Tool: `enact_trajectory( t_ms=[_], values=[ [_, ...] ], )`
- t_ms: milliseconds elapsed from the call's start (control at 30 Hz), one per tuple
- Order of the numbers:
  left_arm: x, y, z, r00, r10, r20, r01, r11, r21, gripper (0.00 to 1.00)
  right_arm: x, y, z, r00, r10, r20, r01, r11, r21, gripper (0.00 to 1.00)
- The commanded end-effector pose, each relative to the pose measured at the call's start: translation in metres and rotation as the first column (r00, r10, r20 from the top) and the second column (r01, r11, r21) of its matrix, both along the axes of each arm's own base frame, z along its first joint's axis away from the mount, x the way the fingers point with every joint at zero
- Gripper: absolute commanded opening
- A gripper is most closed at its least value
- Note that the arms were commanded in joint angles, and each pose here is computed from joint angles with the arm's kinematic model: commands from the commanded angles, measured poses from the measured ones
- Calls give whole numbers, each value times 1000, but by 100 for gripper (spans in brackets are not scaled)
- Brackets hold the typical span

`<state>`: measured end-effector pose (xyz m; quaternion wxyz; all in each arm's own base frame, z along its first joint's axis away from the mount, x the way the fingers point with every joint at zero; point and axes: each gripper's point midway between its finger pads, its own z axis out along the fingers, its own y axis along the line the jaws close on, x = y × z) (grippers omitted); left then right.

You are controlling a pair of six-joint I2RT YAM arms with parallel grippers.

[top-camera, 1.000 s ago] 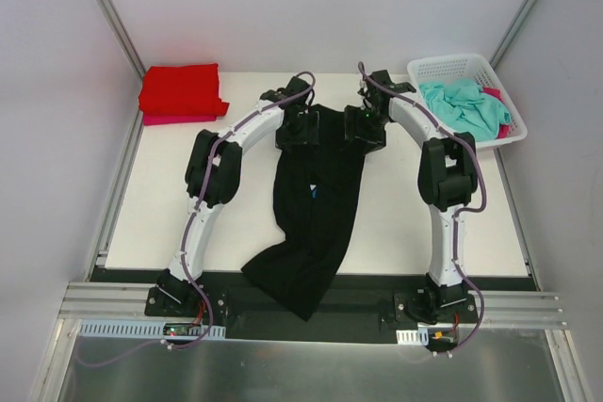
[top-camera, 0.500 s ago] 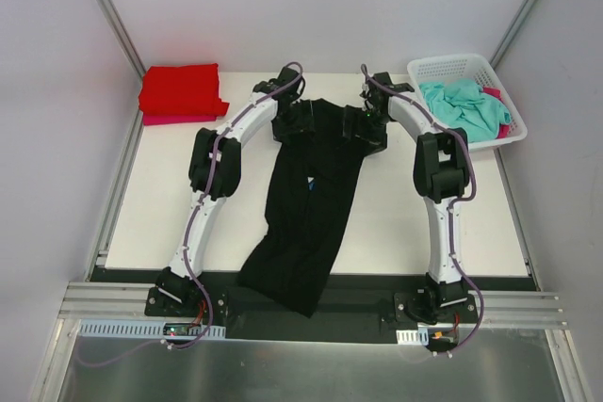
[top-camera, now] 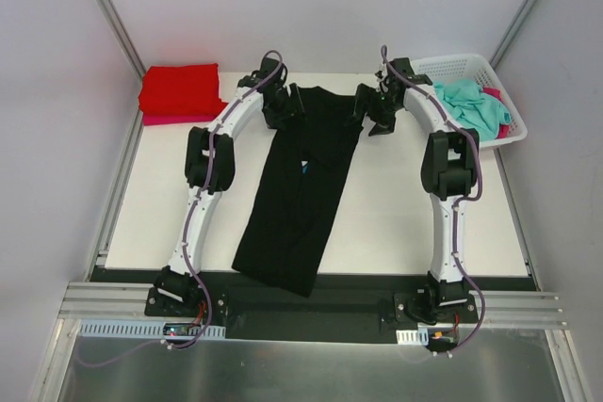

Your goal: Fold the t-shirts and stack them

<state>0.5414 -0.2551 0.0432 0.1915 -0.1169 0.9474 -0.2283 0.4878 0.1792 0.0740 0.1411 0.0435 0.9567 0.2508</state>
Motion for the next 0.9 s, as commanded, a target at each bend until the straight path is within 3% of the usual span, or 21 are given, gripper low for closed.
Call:
enact_trajectory(
  t_ms=[0,133,200,400,533,867],
  values=[
    [-2,24,-37,998,39,-47,-35,996,80,75,9,9,11,1000,0,16,-1,998,66,96],
    [-10,40,-18,999,40,-31,-36,993,115,77,-3,2,17,1000,3,30,-3,1000,14,96],
    [-17,45,9,1000,5,9,-7,991,135,82,-13,-2,15,1000,5,12,-5,1000,-9,96],
    [-79,84,41,998,-13,-65,30,962,271,91,-24,-8,13,1000,3,6,-3,1000,-16,96],
    [-128,102,22,986,13,-164,39,950,310,95,-10,-5,14,1000,-8,26,7,999,36,96],
    [-162,116,25,982,42,-182,23,941,338,99,-17,9,22,1000,5,21,-7,996,89,96]
  ],
)
